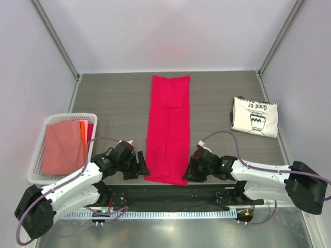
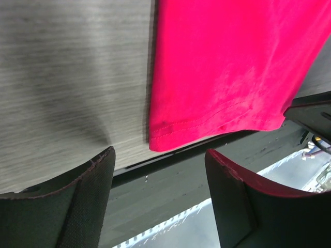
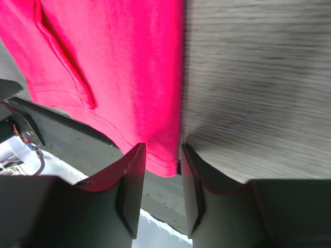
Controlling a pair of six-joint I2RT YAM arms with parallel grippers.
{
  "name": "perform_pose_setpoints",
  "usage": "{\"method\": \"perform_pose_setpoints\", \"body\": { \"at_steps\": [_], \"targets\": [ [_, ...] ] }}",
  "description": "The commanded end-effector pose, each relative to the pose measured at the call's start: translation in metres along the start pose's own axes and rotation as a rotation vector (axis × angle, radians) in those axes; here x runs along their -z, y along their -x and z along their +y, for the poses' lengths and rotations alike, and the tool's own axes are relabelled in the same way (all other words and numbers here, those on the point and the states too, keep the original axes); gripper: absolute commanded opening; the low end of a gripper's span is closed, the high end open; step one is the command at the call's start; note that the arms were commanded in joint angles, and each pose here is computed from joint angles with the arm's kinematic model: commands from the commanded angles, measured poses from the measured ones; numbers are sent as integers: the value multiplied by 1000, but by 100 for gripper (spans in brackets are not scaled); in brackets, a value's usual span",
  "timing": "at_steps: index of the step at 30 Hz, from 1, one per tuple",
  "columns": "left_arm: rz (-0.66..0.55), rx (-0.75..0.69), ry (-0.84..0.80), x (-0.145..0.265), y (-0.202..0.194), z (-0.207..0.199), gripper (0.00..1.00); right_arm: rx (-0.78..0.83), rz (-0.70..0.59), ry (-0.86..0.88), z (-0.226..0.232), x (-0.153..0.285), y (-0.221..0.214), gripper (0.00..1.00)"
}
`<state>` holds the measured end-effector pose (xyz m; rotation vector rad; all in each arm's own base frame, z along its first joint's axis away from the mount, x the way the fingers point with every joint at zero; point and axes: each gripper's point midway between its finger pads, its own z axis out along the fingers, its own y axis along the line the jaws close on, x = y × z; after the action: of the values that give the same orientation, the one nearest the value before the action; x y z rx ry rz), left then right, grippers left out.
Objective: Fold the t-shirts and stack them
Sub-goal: Fold the tshirt
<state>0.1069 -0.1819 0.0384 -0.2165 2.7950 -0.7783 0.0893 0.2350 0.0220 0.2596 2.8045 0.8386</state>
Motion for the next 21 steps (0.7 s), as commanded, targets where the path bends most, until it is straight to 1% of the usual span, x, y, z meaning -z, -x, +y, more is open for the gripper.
{"method": "perform_pose_setpoints", "body": {
  "at_steps": [1, 2, 4, 5, 6, 9, 10, 11, 13, 16, 18, 19, 21],
  "targets": [
    [44, 20, -19, -2, -10, -4, 69, -7, -9, -14, 5, -7, 1, 36],
    [49, 15, -17, -2, -12, -4, 67, -8, -12, -18, 7, -7, 2, 33],
    [57, 15, 0, -5, -14, 0, 65, -3, -13, -30, 4, -6, 0, 16],
    [57, 12, 1, -5, -14, -1, 63, -6, -22, -38, 0, -6, 0, 8],
    [59, 9, 3, -6, -14, 0, 62, -9, -27, -44, -2, -5, 1, 2],
    [60, 8, -5, -9, -15, -1, 61, -16, -42, -41, -6, -1, 1, 1],
    [82, 12, -16, -9, -19, -3, 61, -16, -40, -44, -8, -1, 0, 1],
    [88, 15, -21, -11, -20, -3, 59, -15, -38, -43, -9, -1, 0, 1],
    [95, 16, -25, -14, -20, -5, 58, -14, -34, -45, -10, -2, -1, 1],
    [80, 20, -30, -19, -16, -6, 56, -5, -27, -48, -10, -2, -2, 1],
    [71, 31, -41, -23, -14, -10, 49, 0, -28, -48, -10, -1, -2, 1],
    [69, 37, -38, -24, -13, -9, 44, 0, -28, -48, -9, 0, -2, 1],
    [65, 46, -35, -28, -12, -9, 38, 0, -34, -42, -9, 2, -1, 1]
  ]
}}
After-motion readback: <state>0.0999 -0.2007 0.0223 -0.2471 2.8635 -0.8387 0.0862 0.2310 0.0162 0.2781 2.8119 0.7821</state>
